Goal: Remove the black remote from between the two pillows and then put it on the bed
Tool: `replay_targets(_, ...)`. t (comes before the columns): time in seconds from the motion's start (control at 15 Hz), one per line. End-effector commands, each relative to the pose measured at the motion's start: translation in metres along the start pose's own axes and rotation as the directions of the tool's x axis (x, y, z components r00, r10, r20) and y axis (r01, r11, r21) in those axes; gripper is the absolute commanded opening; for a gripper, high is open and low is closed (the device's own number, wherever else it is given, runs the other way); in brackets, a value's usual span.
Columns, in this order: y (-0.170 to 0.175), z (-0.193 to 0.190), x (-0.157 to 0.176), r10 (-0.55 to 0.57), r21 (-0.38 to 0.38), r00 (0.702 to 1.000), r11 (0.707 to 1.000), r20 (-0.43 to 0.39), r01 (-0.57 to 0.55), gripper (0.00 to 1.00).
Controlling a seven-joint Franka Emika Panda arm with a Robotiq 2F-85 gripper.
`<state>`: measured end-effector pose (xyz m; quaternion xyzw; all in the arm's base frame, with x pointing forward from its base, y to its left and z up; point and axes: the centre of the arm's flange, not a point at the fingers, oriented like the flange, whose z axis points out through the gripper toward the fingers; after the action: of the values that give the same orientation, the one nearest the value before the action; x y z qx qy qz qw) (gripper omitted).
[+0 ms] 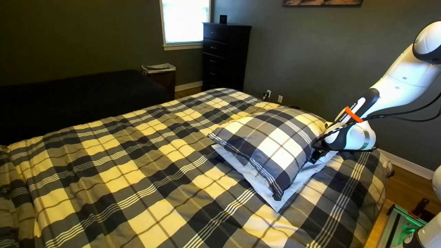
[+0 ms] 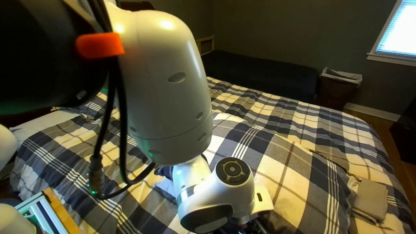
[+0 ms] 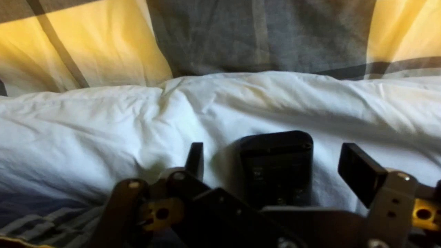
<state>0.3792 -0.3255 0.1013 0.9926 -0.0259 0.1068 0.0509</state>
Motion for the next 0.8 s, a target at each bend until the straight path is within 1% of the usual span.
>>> replay_targets(0.0,-0.004,0.015,0.006,0.002,-0.002,0.999,1.000,-0.043,-0.002,1.00)
replay_targets(0.33,-0.013,0.022,0.011,-0.019,-0.008,0.997,1.000,-0.074,0.018,0.99)
replay_targets(0.4,-0.014,0.024,0.012,-0.025,-0.009,0.997,1.000,-0.072,0.025,0.74)
replay_targets(0.47,-0.015,0.026,0.012,-0.031,-0.008,0.997,1.000,-0.073,0.030,0.74)
replay_targets(0.53,-0.016,0.027,0.012,-0.037,-0.008,0.997,0.999,-0.072,0.036,0.70)
replay_targets(0.73,-0.018,0.028,0.010,-0.053,0.005,0.997,0.999,-0.051,0.054,0.43)
